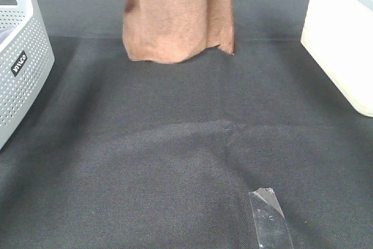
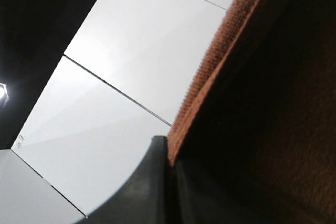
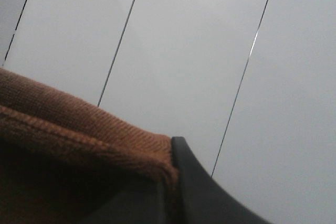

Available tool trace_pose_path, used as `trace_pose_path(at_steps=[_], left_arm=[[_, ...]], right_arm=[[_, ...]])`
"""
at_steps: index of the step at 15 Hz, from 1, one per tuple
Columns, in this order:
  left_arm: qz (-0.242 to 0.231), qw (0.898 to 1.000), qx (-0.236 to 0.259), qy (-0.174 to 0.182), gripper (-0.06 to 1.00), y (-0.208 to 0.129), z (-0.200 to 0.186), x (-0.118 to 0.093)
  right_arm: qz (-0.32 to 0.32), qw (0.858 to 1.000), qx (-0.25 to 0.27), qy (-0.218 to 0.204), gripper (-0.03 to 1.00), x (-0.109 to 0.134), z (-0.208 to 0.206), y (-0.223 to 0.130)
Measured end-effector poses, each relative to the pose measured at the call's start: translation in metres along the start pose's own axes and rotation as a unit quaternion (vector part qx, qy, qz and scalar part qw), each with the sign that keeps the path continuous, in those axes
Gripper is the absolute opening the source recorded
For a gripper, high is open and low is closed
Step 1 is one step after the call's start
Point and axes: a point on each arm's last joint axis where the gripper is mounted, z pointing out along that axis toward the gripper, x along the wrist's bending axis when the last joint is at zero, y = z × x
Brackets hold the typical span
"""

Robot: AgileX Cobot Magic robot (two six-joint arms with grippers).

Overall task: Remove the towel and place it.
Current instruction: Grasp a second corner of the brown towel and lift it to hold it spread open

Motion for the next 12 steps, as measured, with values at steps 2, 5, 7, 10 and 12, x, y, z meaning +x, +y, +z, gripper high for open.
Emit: trace_pose_path(at_steps=[2,5,7,10,12], left_arm=[[0.006,1.000,-0.008,0.013,0.00,0.005,0.002,0.009],[0.016,1.000,-0.011,0.019,0.00,0.009,0.004,0.018],[0.017,1.000,0.001,0.008,0.00,0.006,0.004,0.014],[0.016,1.000,0.009,-0.001,0.00,0.000,0.004,0.005],[0.014,1.000,0.014,-0.005,0.00,-0.001,0.004,0.004]], right_arm=[[0.009,1.000,-0.017,-0.006,0.00,-0.001,0.000,0.002],[0.024,0.999,-0.027,-0.008,0.00,-0.001,0.000,0.004],[0.025,1.000,-0.016,-0.005,0.00,-0.001,0.000,0.003],[0.026,1.000,0.002,0.001,0.00,0.000,0.000,0.000],[0.034,0.999,0.027,0.009,0.00,0.002,0.000,-0.004]])
